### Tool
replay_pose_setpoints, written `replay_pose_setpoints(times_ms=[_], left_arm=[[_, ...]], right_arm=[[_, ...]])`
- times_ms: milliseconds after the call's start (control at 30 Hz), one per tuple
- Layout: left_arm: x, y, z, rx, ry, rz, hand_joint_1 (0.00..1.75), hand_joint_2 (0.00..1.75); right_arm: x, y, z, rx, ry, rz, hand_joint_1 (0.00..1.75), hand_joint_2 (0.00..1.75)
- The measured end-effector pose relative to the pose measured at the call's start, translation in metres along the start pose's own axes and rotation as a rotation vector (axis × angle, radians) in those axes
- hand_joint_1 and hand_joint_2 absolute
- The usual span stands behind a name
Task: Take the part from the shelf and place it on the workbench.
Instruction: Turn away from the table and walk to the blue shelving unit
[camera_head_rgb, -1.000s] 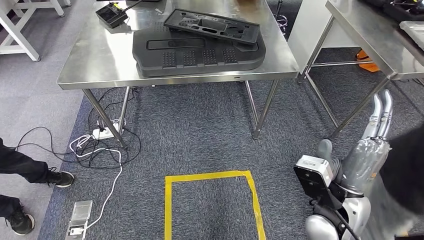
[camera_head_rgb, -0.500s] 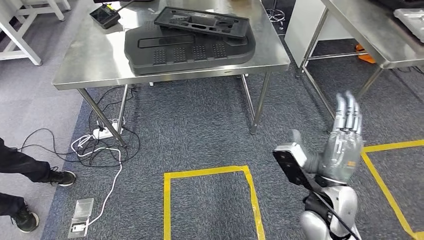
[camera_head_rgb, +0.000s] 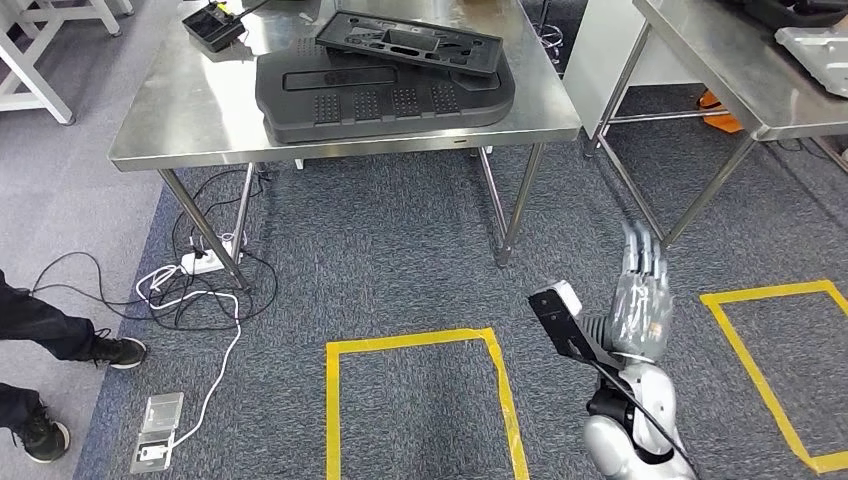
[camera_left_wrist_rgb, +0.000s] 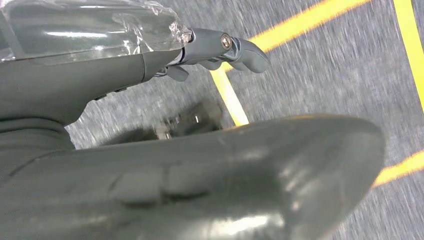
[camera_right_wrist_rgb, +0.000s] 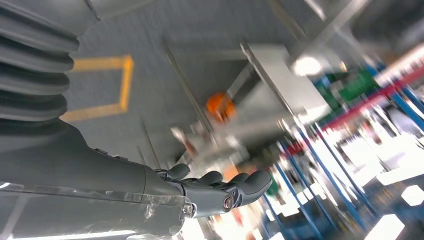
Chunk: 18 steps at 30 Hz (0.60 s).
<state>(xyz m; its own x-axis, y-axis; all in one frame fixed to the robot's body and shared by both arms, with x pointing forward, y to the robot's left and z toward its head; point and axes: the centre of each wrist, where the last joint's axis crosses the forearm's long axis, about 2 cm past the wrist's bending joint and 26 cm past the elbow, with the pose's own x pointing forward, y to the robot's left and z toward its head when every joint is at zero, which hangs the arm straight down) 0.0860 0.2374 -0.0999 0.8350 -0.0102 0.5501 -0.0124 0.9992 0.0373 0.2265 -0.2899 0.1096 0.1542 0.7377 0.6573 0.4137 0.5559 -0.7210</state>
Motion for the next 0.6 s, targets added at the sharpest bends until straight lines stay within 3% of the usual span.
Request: replay_pose_setpoints(times_ms=[133,300,433,600], left_arm=[[-0.001,0.000,0.000,0.000,0.002,0.000,0.00,0.00],[-0.004,0.000,0.001,0.001,0.016,0.004,0.00,0.00],[-0.004,0.000,0.002,0.002,0.021,0.008,0.00,0.00],[-0.007,0.000,0.003,0.000,0.032,0.007,0.00,0.00]], right_arm=[[-0.015,0.010,0.006,0.028,0.032,-0.010,0.00,1.75],[-0.082,0.051,0.041,0.212,0.262,-0.031,0.00,1.75],[-0.106,0.065,0.061,0.287,0.358,-0.026,0.00,0.00],[-0.139,0.077,0.098,0.410,0.600,-0.100,0.00,0.00]])
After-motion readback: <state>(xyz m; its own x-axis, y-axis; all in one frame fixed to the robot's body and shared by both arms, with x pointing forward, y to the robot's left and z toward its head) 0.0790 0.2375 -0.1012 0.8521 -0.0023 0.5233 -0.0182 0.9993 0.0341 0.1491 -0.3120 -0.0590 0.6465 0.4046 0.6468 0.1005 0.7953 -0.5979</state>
